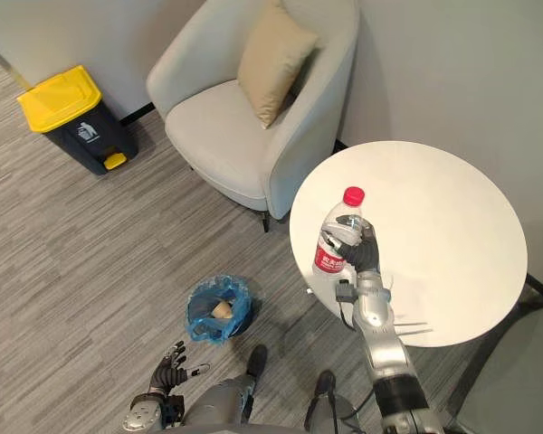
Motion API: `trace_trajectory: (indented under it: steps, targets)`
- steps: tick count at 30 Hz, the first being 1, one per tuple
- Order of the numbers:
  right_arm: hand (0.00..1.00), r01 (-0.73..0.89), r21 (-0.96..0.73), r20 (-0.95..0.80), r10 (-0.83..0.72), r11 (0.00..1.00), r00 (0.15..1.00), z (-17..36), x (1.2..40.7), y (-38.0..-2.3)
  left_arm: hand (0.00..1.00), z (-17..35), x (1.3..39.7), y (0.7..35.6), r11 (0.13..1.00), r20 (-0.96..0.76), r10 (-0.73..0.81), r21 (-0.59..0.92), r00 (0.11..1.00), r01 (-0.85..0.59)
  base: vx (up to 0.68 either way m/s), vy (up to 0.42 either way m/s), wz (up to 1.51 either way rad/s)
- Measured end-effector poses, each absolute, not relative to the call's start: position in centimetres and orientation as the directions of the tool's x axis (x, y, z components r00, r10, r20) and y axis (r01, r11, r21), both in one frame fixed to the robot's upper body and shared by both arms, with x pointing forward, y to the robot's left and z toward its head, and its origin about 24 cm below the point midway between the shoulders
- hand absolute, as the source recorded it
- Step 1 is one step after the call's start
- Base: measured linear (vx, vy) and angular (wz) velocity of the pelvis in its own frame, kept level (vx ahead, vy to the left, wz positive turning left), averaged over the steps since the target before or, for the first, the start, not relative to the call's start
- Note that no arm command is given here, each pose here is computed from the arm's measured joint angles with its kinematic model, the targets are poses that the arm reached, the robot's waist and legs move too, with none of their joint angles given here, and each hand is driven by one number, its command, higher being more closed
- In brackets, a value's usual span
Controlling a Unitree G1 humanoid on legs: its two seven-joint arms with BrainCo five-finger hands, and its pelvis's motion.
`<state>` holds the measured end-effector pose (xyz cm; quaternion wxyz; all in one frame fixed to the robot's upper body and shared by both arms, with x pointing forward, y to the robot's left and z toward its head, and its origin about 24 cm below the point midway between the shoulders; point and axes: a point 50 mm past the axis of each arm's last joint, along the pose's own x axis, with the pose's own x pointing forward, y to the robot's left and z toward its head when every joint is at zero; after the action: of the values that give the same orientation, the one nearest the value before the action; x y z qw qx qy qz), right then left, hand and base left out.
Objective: Gather rubbish on tea table into small bin, then transfer packed bag to large trash can.
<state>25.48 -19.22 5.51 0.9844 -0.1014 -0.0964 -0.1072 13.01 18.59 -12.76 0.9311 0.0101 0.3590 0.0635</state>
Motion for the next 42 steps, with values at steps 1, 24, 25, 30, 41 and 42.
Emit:
trace_trajectory:
  steps: [1,24,25,30,41,42]
  targets:
    - [1.0,0.237,-0.182,0.206,-0.198,0.954,0.958,5.3,25.3,-19.3,0.0,-12.7,13.1,18.5,0.992,-0.664,0.123,0.062,0.738,-0.109,-0.08,-0.054,0.95]
    - [1.0,-0.098,-0.392,0.146,0.167,0.915,0.975,4.4,26.3,-13.6,0.0,-11.6,16.7,19.9,0.987,-0.609,0.102,0.162,0.787,-0.003,0.0,0.023,0.66]
    - [1.0,-0.097,-0.408,0.162,0.177,0.908,0.971,4.9,26.8,-13.6,0.0,-11.3,17.3,19.8,0.987,-0.592,0.1,0.16,0.8,-0.005,-0.03,-0.235,0.95]
    - [1.0,-0.1,-0.518,0.22,0.246,0.849,0.944,7.7,30.6,-13.2,0.0,-9.6,20.4,19.5,0.988,-0.497,0.141,0.131,0.857,-0.087,-0.02,-0.237,0.34]
    - [1.0,0.204,-0.527,0.57,0.164,0.825,0.805,19.8,36.0,-11.9,0.0,0.2,29.4,19.0,0.935,-0.085,0.295,-0.18,0.952,-0.306,-0.09,-0.064,0.18]
    - [1.0,0.235,-0.513,0.59,0.14,0.825,0.795,20.6,36.2,-12.2,0.0,0.9,29.8,19.0,0.931,-0.057,0.301,-0.2,0.952,-0.306,-0.08,-0.052,0.3]
